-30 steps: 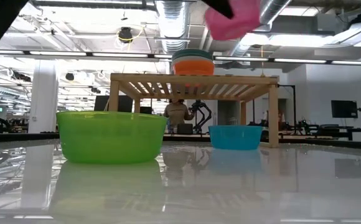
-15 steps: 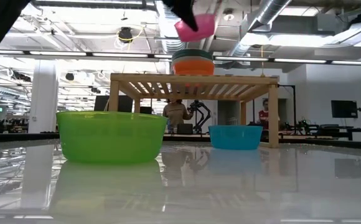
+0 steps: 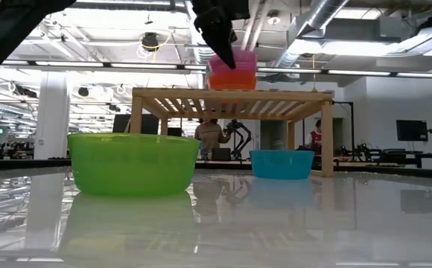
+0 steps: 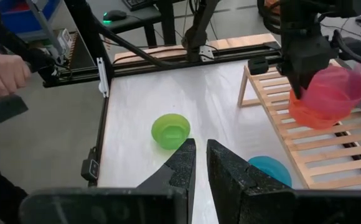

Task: Place and stack bowls onto a shelf
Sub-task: Stack the pink bowl on top of the orange bowl on the shelf

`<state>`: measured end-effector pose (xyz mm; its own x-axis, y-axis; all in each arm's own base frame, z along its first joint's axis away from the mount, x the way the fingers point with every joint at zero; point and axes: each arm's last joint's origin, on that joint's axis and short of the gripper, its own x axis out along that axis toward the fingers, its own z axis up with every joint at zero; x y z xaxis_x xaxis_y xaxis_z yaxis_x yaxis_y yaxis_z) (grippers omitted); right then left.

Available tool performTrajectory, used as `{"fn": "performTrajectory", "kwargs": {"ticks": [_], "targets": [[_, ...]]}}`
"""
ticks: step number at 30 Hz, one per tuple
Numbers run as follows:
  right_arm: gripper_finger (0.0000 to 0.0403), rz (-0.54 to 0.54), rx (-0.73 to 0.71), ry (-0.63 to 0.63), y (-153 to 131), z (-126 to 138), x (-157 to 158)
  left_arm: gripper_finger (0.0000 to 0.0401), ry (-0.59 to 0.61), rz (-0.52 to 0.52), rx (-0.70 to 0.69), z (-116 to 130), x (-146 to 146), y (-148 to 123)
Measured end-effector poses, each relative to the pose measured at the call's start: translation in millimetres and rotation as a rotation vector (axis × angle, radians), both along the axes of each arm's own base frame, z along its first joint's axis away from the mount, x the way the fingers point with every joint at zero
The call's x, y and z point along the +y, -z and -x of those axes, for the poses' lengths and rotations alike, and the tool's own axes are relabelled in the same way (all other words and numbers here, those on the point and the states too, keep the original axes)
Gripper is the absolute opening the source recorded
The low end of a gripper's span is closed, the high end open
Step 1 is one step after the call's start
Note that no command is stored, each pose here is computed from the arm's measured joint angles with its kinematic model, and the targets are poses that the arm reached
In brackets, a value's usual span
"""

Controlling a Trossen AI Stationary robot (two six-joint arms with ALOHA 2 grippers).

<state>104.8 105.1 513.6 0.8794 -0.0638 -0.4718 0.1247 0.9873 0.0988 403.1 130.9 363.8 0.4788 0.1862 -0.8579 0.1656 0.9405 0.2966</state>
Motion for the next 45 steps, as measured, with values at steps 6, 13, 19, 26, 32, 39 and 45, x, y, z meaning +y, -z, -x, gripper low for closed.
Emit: {"fn": "performTrajectory", "kwargs": {"ticks": [6,13,19,26,32,39,45], "targets": [[0.0069,0.0,0.0,0.0,0.0,0.0,0.0,0.0,0.015,-0.001,0.008,1.5,2.9,0.4],[0.0069,0.013,0.001,-0.009,0.0,0.2,0.0,0.0,0.004,0.015,0.031,5.1,6.6,1.6],[0.0069,0.016,0.001,-0.01,-0.1,0.3,-0.1,0.0,0.026,0.037,0.04,6.1,5.3,2.4],[0.0069,0.016,0.001,-0.01,-0.1,0.3,-0.1,0.0,0.026,0.039,0.044,6.7,6.1,2.5],[0.0069,0.015,0.001,-0.01,-0.1,0.3,-0.1,0.0,0.032,0.033,0.028,5.4,6.6,1.8],[0.0069,0.006,0.0,-0.005,-0.1,0.3,-0.1,0.0003,0.052,0.024,0.035,5.7,6.4,2.0],[0.0069,0.003,0.0,-0.003,-0.1,0.3,-0.1,0.003,0.069,0.04,0.025,5.1,5.8,1.7]]}}
